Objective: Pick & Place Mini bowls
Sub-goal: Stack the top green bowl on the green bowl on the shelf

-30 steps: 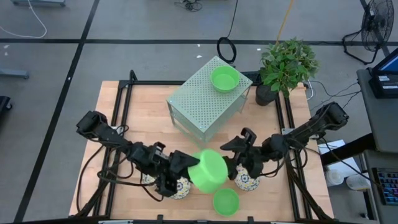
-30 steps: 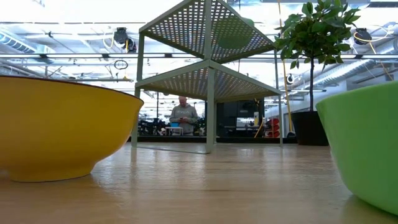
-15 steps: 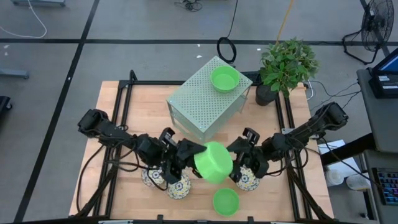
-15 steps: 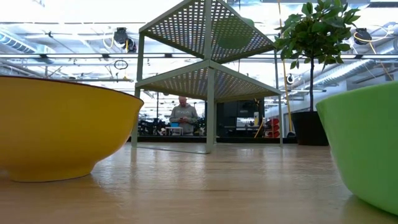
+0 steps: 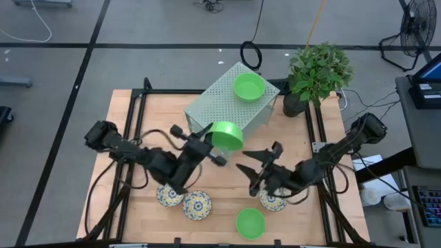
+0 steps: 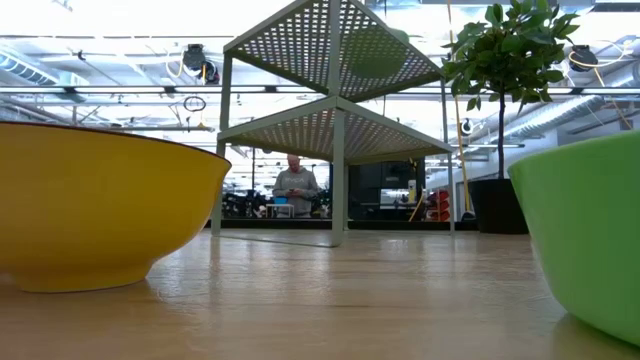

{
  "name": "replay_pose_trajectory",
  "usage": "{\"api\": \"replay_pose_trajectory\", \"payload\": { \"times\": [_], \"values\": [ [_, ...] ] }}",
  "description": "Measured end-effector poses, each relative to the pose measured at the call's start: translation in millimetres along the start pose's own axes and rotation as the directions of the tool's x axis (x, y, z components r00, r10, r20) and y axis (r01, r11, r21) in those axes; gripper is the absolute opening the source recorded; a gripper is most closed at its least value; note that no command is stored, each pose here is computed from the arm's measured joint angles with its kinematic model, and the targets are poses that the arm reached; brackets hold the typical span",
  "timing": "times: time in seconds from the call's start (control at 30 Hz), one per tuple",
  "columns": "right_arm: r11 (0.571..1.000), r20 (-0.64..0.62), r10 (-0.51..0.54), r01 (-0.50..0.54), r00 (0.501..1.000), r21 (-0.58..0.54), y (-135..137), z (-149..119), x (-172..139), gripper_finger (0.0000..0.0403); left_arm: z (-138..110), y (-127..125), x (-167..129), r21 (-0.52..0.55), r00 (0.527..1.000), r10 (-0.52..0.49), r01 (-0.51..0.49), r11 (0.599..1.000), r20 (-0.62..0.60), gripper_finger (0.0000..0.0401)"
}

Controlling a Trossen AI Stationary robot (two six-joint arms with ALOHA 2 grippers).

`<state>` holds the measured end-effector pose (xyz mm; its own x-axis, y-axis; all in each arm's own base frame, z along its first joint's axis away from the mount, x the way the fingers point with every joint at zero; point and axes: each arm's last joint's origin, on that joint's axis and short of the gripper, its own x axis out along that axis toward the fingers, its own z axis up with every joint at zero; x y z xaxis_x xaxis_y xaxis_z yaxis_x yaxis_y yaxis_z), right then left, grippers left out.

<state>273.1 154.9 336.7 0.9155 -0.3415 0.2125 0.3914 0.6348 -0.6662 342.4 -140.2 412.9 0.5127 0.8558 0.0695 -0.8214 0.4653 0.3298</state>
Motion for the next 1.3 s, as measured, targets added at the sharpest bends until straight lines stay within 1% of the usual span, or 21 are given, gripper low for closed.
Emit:
{"api": "replay_pose_trajectory", "payload": {
  "times": [0.07, 0.17, 0.23, 0.37, 0.43, 0.47, 0.53, 0.57, 0.63, 0.7, 0.77, 0.8, 0.83, 0.9, 0.93, 1.03, 1.1, 1.17, 1.23, 1.27, 1.3],
  "values": [
    [0.995, -0.075, 0.071, -0.076, 0.995, -0.066, 5, 4, 2, 0.0210, -2, -4, -1, 0.034, 1.000, -0.002, 0.002, 0.999, -0.014, 0.0006],
    [0.982, -0.128, 0.152, -0.165, 0.980, -0.097, 10, 6, 1, 0.0210, -9, -12, 1, 0.069, 0.999, 0.005, -0.002, 0.998, -0.039, 0.0012],
    [0.974, -0.144, 0.165, -0.184, 0.976, -0.131, 12, 8, -2, 0.0210, -15, -17, 3, 0.054, 0.998, 0.019, -0.016, 0.998, -0.060, 0.0024],
    [0.933, -0.192, 0.148, -0.202, 0.970, -0.299, 18, 11, -15, 0.0210, -25, -25, -4, 0.021, 0.997, 0.020, -0.019, 1.000, -0.075, 0.0034],
    [0.925, -0.195, 0.151, -0.208, 0.969, -0.319, 21, 15, -24, 0.0210, -29, -29, -12, 0.013, 0.998, -0.003, 0.004, 1.000, -0.069, 0.0029],
    [0.929, -0.192, 0.156, -0.210, 0.969, -0.304, 22, 17, -28, 0.0210, -32, -31, -17, 0.004, 0.998, -0.023, 0.023, 1.000, -0.062, 0.0024],
    [0.943, -0.186, 0.168, -0.213, 0.968, -0.257, 25, 21, -37, 0.0210, -36, -36, -28, -0.038, 0.994, -0.104, 0.103, 0.994, -0.037, 0.0009],
    [0.947, -0.187, 0.172, -0.215, 0.967, -0.238, 27, 23, -41, 0.0210, -38, -39, -33, -0.066, 0.985, -0.169, 0.167, 0.984, -0.021, 0.0007],
    [0.951, -0.177, 0.196, -0.231, 0.964, -0.205, 30, 25, -49, 0.0210, -44, -44, -41, -0.126, 0.953, -0.304, 0.301, 0.945, -0.003, 0.0010],
    [0.953, -0.150, 0.237, -0.260, 0.960, -0.154, 33, 29, -57, 0.0210, -49, -49, -42, -0.199, 0.890, -0.457, 0.447, 0.872, -0.006, 0.0015],
    [0.952, -0.115, 0.272, -0.284, 0.955, -0.112, 35, 34, -64, 0.0210, -59, -52, -38, -0.254, 0.822, -0.567, 0.538, 0.804, -0.056, 0.0014],
    [0.953, -0.104, 0.277, -0.287, 0.955, -0.100, 35, 35, -66, 0.0210, -64, -54, -35, -0.271, 0.771, -0.631, 0.590, 0.761, -0.093, 0.0011],
    [0.952, -0.099, 0.280, -0.290, 0.955, -0.097, 35, 36, -68, 0.0210, -71, -56, -31, -0.289, 0.730, -0.668, 0.615, 0.734, -0.142, 0.0007],
    [0.955, -0.089, 0.278, -0.285, 0.956, -0.079, 34, 39, -69, 0.0210, -81, -57, -21, -0.347, 0.630, -0.742, 0.659, 0.667, -0.229, 0.0006],
    [0.956, -0.090, 0.277, -0.284, 0.957, -0.075, 34, 39, -69, 0.0210, -85, -57, -14, -0.379, 0.591, -0.763, 0.664, 0.645, -0.263, 0.0008],
    [0.956, -0.092, 0.279, -0.286, 0.956, -0.073, 35, 38, -70, 0.0210, -91, -54, 8, -0.474, 0.466, -0.825, 0.676, 0.565, -0.319, 0.0015],
    [0.957, -0.095, 0.279, -0.285, 0.956, -0.054, 35, 37, -68, 0.0210, -93, -52, 19, -0.532, 0.376, -0.862, 0.679, 0.506, -0.340, 0.0012],
    [0.957, -0.109, 0.282, -0.288, 0.953, -0.041, 34, 37, -66, 0.0210, -98, -50, 25, -0.558, 0.316, -0.870, 0.673, 0.486, -0.378, 0.0006],
    [0.950, -0.128, 0.309, -0.312, 0.943, -0.005, 31, 39, -62, 0.0210, -103, -47, 32, -0.574, 0.275, -0.868, 0.661, 0.483, -0.414, 0.0008],
    [0.938, -0.130, 0.347, -0.346, 0.929, 0.030, 29, 41, -60, 0.0210, -104, -46, 34, -0.585, 0.255, -0.871, 0.658, 0.475, -0.420, 0.0012],
    [0.915, -0.126, 0.404, -0.395, 0.906, 0.086, 26, 43, -58, 0.0210, -105, -46, 37, -0.599, 0.231, -0.876, 0.654, 0.462, -0.423, 0.0015]
  ]
}}
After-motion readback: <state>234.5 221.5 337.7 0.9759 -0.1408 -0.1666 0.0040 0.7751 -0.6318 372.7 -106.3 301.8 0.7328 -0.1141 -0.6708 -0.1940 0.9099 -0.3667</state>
